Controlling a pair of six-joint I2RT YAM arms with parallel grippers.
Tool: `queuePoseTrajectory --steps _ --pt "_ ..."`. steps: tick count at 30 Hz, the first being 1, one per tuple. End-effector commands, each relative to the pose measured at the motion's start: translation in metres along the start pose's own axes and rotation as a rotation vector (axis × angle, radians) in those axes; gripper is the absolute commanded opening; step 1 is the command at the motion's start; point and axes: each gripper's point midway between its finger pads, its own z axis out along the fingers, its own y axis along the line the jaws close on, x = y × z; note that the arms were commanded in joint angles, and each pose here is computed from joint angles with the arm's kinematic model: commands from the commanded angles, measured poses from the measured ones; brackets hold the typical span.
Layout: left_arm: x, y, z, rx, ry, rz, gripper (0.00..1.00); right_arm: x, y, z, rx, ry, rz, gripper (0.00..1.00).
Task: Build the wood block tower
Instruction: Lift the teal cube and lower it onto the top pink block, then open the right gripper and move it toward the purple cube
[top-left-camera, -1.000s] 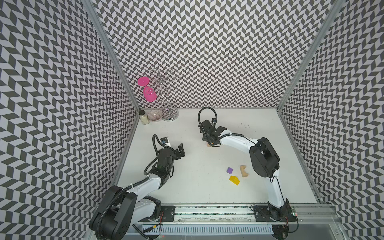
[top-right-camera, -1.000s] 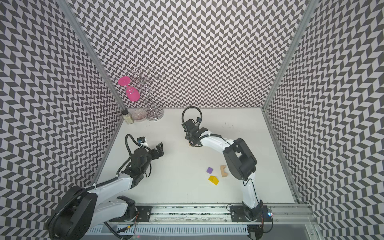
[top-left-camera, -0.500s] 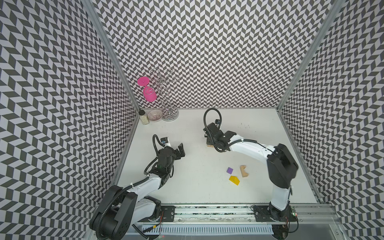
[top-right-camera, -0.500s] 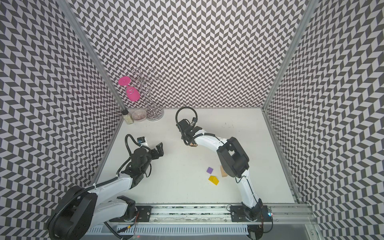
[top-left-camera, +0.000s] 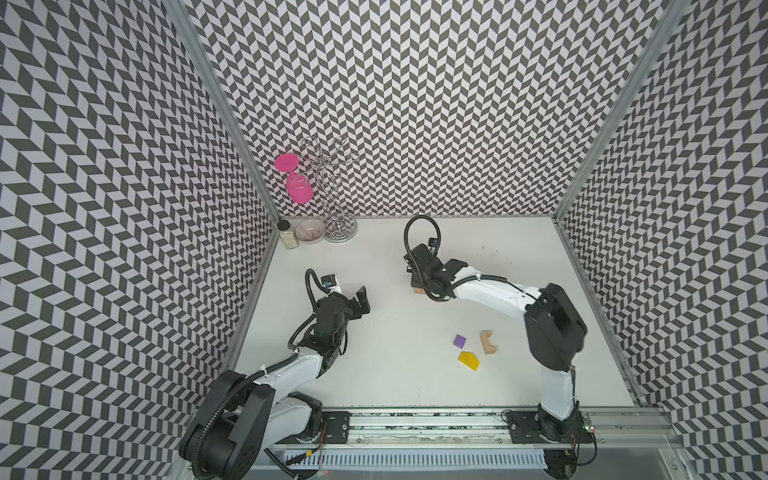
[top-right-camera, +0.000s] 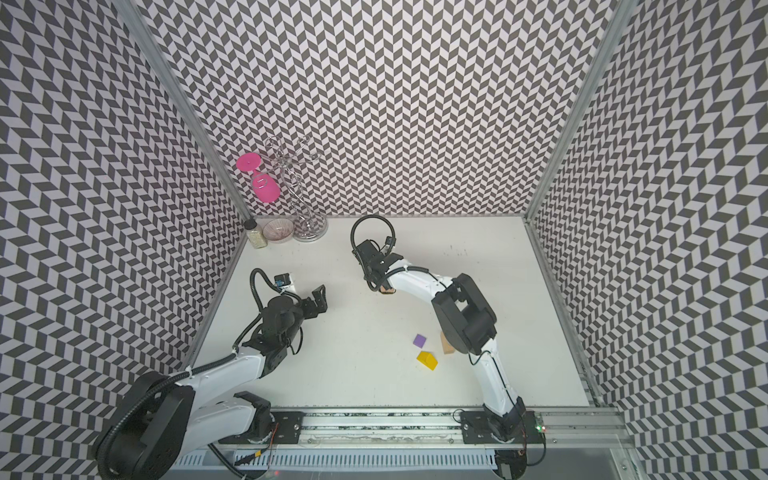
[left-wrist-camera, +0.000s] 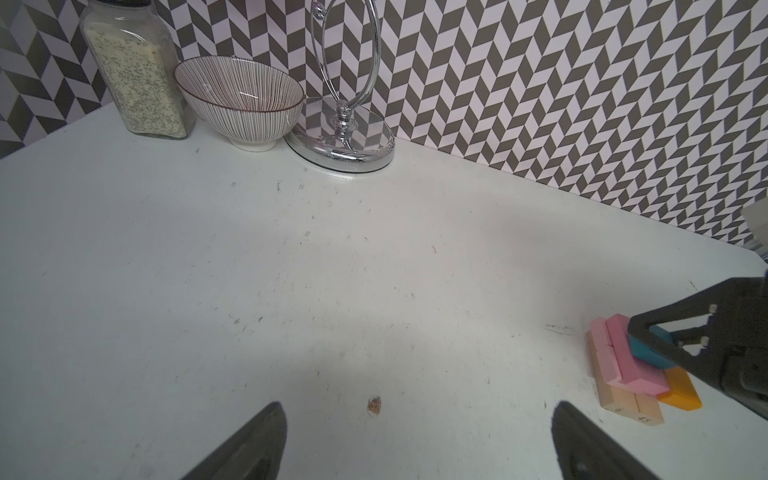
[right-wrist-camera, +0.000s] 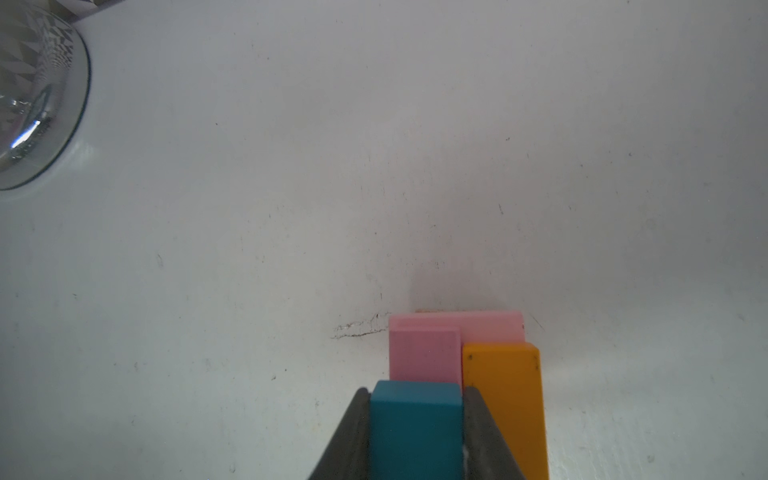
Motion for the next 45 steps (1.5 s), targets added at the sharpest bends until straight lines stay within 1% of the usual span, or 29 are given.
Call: queuePoseTrajectory --steps 1,3,8,11,19,22,31,36,40,43,45 --pt "-0.012 -0.004 0.002 0.003 -0.032 -0.008 1.00 -0.006 0.005 0.000 0.004 -0.029 0.011 0.17" --pt "-0.012 -0.004 0.002 0.003 -0.032 -0.008 1.00 -0.006 0.006 0.000 -0.002 -0.028 0.004 0.22" --pt "-0.012 -0.004 0.002 0.003 -0.032 -0.008 1.00 -0.006 0.007 -0.001 -0.003 -0.027 -0.004 0.27" --pt "-0.012 -0.004 0.002 0.003 -0.031 -0.008 1.00 -0.007 0.007 -0.002 -0.002 -0.030 -0.006 0.31" --pt "-0.012 -0.004 0.001 0.004 -0.034 -0.010 1.00 -0.012 0.005 -0.008 0.004 -0.043 -0.008 0.32" --pt "-0.012 -0.004 0.002 0.004 -0.034 -0.010 1.00 -0.009 0.005 -0.005 0.006 -0.037 -0.016 0.40" --pt "-0.012 -0.004 0.002 0.002 -0.034 -0.010 1.00 -0.012 0.007 -0.008 -0.002 -0.043 -0.017 0.41" --pt "-0.012 -0.004 0.002 0.001 -0.032 -0.009 1.00 -0.016 0.009 -0.016 -0.026 -0.057 -0.024 0.38" --pt "-0.012 -0.004 0.003 -0.001 -0.031 -0.007 1.00 -0.022 0.012 -0.034 -0.052 -0.069 -0.058 0.39" --pt "-0.012 -0.004 0.004 -0.001 -0.030 -0.007 1.00 -0.027 0.009 -0.063 -0.085 -0.103 -0.083 0.41" --pt "-0.012 -0.004 0.004 -0.001 -0.029 -0.007 1.00 -0.025 0.002 -0.087 -0.118 -0.125 -0.105 0.45"
